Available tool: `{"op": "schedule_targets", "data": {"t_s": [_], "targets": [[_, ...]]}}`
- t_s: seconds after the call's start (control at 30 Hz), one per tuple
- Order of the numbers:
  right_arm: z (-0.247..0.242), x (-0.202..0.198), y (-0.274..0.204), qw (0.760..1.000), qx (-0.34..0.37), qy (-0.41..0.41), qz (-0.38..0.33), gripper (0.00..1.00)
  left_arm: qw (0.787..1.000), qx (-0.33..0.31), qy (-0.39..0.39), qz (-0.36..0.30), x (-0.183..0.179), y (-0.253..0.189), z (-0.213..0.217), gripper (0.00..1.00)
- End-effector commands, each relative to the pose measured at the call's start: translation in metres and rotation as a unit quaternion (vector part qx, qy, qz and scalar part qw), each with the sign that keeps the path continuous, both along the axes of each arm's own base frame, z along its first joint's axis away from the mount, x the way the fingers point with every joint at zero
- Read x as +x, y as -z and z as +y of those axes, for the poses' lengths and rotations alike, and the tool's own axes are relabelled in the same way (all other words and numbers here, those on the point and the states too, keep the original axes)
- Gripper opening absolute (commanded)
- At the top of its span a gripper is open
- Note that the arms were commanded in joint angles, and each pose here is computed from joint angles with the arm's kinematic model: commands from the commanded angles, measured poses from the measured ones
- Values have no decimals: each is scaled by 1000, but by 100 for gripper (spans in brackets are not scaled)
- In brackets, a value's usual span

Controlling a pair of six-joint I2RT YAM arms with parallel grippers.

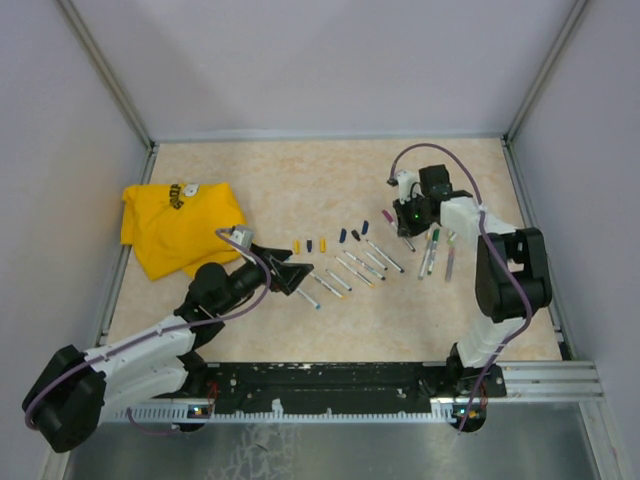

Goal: Open the pen caps
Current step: Pick up the pen from the center of the board.

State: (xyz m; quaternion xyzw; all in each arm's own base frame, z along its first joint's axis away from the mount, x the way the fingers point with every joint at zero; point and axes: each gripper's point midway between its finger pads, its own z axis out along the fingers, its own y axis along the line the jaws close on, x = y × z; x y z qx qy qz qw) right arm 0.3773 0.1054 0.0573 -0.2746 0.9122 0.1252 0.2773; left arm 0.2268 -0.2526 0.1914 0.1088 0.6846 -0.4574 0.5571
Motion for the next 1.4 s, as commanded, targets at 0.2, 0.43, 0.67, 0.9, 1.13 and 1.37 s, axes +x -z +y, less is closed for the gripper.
{"op": "schedule_targets", "data": {"t_s": [0.2, 0.43, 0.67, 0.9, 1.13, 1.37], "targets": [[19, 4, -48, 996, 54, -22, -66, 0, 999, -33, 22, -9, -3, -8, -7, 100], [29, -1, -59, 993, 84, -37, -77, 0, 999, -37, 21, -9, -1, -9, -7, 100], [39, -7, -66, 990, 103, -52, -78, 0, 999, -43, 23, -8, -1, -9, -9, 100], [44, -10, -69, 989, 109, -61, -81, 0, 999, -44, 22, -10, 1, -12, -10, 100], [47, -12, -72, 988, 114, -66, -82, 0, 999, -44, 22, -8, 2, -12, -10, 100], [52, -14, -75, 987, 119, -73, -84, 0, 999, -45, 22, -9, 5, -13, -12, 100]]}}
